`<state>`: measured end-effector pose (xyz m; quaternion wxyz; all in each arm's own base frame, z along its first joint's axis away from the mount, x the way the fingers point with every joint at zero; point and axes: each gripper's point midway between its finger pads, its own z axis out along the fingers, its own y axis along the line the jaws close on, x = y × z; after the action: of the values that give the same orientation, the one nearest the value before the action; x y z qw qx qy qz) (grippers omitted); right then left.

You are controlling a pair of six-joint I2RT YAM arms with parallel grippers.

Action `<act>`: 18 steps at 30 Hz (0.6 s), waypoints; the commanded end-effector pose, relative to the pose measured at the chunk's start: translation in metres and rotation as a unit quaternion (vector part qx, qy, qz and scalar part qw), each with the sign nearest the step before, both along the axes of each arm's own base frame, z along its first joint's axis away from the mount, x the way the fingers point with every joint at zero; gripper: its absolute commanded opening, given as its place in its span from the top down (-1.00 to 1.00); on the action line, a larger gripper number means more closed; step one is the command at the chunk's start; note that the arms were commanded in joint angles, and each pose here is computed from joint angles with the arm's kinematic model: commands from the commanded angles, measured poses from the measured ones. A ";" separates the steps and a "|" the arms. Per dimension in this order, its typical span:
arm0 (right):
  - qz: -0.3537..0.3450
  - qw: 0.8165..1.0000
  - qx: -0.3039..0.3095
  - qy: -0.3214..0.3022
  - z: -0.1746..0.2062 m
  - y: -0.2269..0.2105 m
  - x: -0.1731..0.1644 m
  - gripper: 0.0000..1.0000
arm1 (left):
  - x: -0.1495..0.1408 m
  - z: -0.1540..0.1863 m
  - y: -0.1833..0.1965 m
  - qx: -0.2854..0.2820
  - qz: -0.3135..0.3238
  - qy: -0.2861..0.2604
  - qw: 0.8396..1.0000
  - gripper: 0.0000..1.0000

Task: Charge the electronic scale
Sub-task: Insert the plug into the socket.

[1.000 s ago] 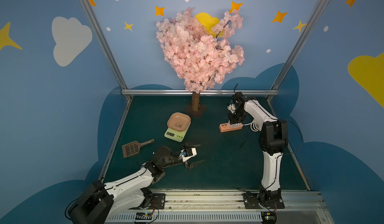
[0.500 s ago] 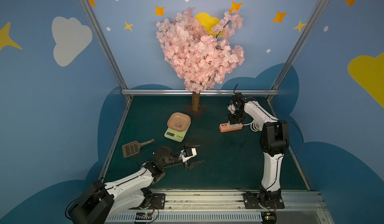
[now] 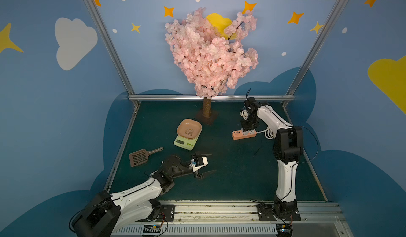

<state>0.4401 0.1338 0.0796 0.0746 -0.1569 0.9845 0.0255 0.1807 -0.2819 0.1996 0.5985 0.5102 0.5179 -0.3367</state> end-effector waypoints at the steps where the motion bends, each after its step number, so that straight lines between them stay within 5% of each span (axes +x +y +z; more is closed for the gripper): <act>1: 0.007 0.995 -0.001 0.095 -0.050 0.005 -0.031 0.96 | 0.000 0.003 0.001 -0.009 0.001 -0.001 1.000 -0.58; 18: -0.009 0.998 0.009 0.066 -0.046 0.013 -0.015 0.97 | 0.000 0.004 0.000 -0.008 0.000 -0.005 1.000 -0.58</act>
<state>0.4427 0.1347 0.0795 0.0707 -0.1475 0.9862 0.0261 0.1807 -0.2819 0.1994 0.5982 0.5104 0.5179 -0.3367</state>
